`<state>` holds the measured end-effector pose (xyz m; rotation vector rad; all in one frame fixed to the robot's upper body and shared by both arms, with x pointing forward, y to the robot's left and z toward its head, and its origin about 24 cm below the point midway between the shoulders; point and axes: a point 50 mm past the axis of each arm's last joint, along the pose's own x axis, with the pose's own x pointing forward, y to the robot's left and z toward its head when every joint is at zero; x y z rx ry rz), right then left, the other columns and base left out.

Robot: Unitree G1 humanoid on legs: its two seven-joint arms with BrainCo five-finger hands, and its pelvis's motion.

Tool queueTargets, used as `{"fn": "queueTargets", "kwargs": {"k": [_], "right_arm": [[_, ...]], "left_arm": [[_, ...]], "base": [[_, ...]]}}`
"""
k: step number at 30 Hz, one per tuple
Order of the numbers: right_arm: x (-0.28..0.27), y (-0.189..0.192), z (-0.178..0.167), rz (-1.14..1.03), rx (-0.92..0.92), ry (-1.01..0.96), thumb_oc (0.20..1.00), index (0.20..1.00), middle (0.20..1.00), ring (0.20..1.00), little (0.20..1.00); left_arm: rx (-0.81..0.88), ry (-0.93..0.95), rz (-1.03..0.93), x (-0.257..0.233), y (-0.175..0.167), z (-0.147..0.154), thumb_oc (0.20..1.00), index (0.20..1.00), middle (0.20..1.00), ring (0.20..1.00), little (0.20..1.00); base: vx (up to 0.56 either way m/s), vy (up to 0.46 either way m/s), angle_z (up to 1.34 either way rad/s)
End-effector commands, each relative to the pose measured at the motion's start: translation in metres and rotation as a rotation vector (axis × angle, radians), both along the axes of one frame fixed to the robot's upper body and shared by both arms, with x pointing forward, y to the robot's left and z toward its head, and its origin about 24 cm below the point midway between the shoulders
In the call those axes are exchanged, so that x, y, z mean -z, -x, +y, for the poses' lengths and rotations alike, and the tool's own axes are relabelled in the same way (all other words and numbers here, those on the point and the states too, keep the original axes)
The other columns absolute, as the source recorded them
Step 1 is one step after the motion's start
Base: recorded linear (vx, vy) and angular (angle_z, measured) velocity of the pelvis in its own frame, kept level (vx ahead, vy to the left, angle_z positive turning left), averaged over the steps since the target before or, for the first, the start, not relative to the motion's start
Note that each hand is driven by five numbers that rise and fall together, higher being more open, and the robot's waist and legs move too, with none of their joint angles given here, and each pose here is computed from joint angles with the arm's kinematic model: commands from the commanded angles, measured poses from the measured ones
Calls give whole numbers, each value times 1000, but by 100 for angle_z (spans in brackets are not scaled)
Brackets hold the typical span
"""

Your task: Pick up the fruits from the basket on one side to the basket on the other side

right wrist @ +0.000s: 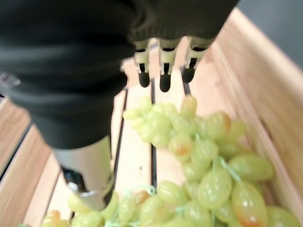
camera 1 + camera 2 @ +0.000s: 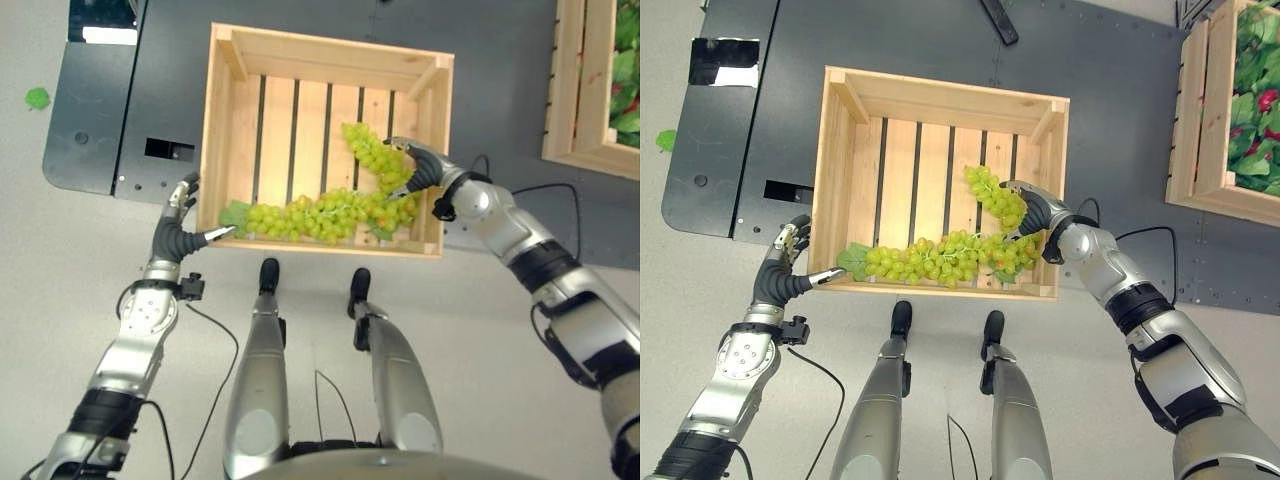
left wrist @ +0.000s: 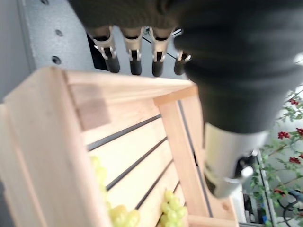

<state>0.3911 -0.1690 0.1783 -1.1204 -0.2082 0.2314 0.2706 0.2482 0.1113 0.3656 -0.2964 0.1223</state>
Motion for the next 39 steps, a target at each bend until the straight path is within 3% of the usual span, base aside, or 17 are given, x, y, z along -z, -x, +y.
{"fn": "queueTargets", "kwargs": {"k": [1,28,37,38,39], "right_arm": [[-39,-4,8,-154,-8,69,1000,1000,1000,1000,1000],[-16,-19,23,-115,88,26,1000,1000,1000,1000,1000],[-3,-21,29,-81,135,-170,1000,1000,1000,1000,1000],[1,-22,32,-62,145,-246,906,906,906,906,906],[-1,-22,32,-65,150,-271,721,721,721,721,721]], "left_arm": [[21,10,-122,-21,2,-7,1000,1000,1000,1000,1000],[18,75,-131,-15,-5,-27,1000,1000,1000,1000,1000],[15,94,-131,-14,-7,-31,1000,1000,1000,1000,1000],[8,97,-128,-12,-6,-31,1000,1000,1000,1000,1000],[6,96,-129,-13,-6,-31,1000,1000,1000,1000,1000]], "base": [[-17,14,3],[8,2,-1],[13,3,0],[0,0,0],[30,5,0]]}}
